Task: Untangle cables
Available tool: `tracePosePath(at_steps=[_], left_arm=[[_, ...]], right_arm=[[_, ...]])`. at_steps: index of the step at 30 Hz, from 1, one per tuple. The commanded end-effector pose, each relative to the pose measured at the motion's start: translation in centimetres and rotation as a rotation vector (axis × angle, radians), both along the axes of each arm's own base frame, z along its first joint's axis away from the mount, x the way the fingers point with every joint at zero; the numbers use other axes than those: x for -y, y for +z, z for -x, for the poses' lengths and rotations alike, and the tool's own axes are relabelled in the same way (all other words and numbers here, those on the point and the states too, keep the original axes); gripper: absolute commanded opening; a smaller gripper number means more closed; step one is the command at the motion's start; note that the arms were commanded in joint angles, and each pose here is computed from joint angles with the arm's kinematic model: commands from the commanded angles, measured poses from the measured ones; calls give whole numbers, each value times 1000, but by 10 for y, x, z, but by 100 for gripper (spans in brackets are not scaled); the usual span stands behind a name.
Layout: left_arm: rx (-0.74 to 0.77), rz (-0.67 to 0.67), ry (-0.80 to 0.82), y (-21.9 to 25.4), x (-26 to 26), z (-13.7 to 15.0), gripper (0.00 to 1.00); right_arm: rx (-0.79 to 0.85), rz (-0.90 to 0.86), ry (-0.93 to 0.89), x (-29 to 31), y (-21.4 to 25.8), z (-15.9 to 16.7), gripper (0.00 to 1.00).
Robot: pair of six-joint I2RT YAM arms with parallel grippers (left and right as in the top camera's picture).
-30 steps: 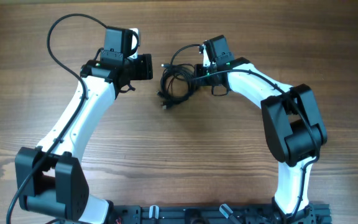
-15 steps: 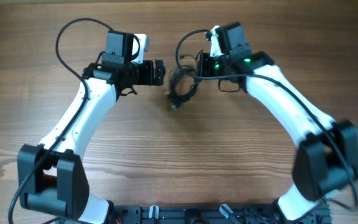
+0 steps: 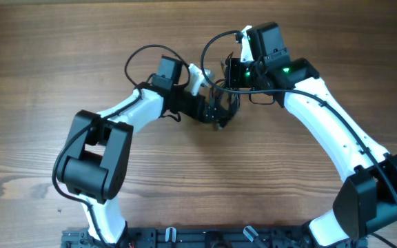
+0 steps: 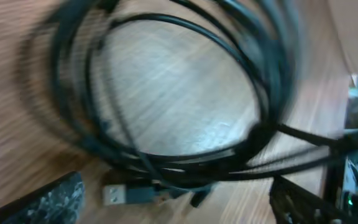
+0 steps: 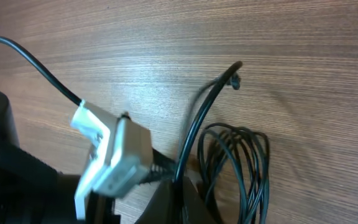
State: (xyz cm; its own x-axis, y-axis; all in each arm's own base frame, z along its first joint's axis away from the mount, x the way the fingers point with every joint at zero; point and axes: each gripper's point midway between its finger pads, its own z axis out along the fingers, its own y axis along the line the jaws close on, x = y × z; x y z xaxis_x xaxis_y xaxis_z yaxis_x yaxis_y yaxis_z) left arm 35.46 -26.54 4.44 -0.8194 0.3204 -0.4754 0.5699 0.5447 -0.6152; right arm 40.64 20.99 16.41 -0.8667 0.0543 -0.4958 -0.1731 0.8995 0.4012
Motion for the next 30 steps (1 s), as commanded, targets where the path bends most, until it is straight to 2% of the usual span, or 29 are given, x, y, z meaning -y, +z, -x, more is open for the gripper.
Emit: tracePosePath(at_steps=[1,9,12,13,16,18,24,30], left_arm=[[11,36,-68,1,7,11,92],[45,-45,-24,-10,-1,1,97],[38,-47,-43,-12,4,8,95],[33,-50,-58,-13,9,13,91],[69,-64,-122,-14,27,26,51],[108,-110,-139,-19,29,27,4],[112,-162,-47,-25,0,4,4],[10,-192,88,-32,-58,-13,4]], right_arm=[[47,-3,-21,6,17,-4,4],[53,-21,-42,6,20,-7,4],[66,-28,-43,5,22,-9,4],[70,-36,-50,5,24,-11,4],[84,-56,-53,2,27,-14,4],[78,-52,-53,3,26,-13,4],[73,-51,-75,6,26,-14,4],[79,-15,-116,15,23,-17,5]])
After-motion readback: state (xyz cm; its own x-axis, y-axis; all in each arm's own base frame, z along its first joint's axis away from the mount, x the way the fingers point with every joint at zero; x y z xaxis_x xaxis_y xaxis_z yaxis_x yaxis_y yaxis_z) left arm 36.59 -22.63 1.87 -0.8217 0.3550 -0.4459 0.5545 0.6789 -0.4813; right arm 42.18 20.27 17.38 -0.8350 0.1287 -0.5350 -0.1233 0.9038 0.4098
